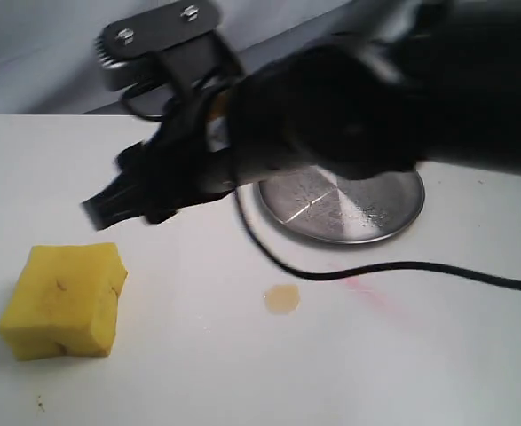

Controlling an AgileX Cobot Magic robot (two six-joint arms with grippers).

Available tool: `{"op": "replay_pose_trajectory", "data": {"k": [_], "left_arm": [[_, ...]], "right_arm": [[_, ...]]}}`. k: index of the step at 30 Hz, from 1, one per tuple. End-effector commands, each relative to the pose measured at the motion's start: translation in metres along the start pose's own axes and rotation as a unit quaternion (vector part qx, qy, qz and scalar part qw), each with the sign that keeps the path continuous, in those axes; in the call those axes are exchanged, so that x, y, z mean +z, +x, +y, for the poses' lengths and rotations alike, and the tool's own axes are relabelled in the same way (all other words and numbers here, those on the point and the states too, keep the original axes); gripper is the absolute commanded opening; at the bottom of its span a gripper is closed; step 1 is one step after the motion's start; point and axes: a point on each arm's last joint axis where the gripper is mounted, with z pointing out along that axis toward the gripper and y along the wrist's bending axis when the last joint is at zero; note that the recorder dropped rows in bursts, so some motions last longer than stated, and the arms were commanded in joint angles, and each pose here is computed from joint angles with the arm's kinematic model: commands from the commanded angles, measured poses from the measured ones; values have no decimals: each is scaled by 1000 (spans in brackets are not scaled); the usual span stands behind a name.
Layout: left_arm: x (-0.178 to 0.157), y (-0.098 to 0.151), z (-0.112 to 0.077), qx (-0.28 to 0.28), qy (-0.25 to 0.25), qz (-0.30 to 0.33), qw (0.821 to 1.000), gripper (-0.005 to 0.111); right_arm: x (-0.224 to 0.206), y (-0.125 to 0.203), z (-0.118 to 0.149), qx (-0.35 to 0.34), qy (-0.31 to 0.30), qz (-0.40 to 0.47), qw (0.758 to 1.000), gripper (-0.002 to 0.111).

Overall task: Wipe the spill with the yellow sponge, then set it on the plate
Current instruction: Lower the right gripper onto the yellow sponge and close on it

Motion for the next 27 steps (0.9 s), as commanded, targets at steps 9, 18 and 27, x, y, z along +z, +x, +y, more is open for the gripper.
{"op": "replay_pose_trajectory", "data": {"k": [9,18,27], "left_arm": [[0,-2,0,-4,-1,-7,1000,0],[0,-2,0,-4,-1,-7,1000,0],[0,-2,0,-4,-1,-7,1000,0]], "right_arm": [[151,13,39,87,-42,131,987,87],[206,31,46,122,-50,165,977,83],[220,43,43,134,-30,199,970,22]]}}
